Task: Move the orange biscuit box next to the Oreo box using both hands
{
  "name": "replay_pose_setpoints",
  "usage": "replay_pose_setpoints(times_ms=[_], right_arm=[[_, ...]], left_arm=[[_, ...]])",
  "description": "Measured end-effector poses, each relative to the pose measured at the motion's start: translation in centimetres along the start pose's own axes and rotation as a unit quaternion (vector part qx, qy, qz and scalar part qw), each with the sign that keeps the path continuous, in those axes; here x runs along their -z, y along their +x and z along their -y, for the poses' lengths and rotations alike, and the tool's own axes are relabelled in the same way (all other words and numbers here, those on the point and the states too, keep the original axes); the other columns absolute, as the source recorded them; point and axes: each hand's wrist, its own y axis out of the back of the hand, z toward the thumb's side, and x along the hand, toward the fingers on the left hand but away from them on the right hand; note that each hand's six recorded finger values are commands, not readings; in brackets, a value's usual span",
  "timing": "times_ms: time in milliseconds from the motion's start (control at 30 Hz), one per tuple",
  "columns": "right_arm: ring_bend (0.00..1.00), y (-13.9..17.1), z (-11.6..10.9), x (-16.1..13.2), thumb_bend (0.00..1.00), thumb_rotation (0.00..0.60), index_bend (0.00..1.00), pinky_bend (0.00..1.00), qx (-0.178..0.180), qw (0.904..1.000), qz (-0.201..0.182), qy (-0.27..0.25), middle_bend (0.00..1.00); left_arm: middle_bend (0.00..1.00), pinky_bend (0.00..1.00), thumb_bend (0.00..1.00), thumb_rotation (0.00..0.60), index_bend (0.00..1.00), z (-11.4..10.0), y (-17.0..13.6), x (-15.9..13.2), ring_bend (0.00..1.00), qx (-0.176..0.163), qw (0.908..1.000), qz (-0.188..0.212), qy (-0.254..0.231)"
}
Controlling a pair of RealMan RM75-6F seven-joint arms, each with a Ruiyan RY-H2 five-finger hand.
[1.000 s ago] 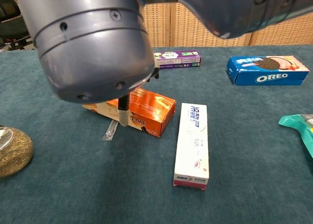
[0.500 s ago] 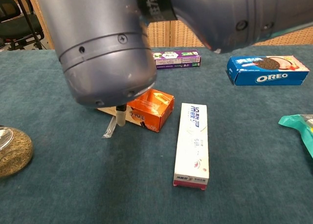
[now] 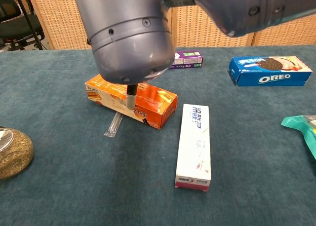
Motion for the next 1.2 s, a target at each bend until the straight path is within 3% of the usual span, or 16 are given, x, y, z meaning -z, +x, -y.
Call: replay_pose_setpoints(times_ms=[633,800,967,1033,1200], right_arm=[[0.0,-1.7,2.5,1.1,0.05,0.6,0.0,0.0,-0.029,0.9995,-0.005,-0.012,0.0],[0.0,-2.1,3.2,1.4,0.1,0.6,0.0,0.0,-0.034,0.9994,-0.003,-0.011,0.0],[0.0,-2.4,3.6,1.9,0.14,0.6,0.19,0.02,-0.031,0.9995,0.006,0.004,0.04],[0.01,-2.5,3.5,2.0,0.17,0.6,0.3,0.1,-0.019,0.9997,0.009,0.011,0.12],[0.08,-2.7,3.0,2.3,0.22,0.6,0.43,0.2,0.02,0.9994,0.013,0.027,0.21]], left_arm=[[0.0,0.0,0.2,0.6,0.01,0.4,-0.2,-0.6,0.0,0.013,0.9998,0.01,-0.007],[0.0,0.0,0.2,0.6,0.0,0.5,-0.3,-0.6,0.0,0.016,0.9998,0.01,-0.008],[0.0,0.0,0.2,0.6,0.0,0.5,-0.3,-0.7,0.0,0.017,0.9998,0.01,-0.01],[0.0,0.0,0.2,0.6,0.0,0.5,-0.3,-0.6,0.0,0.019,0.9997,0.01,-0.01],[0.0,0.0,0.21,0.6,0.0,0.5,-0.2,-0.6,0.0,0.02,0.9997,0.009,-0.012]])
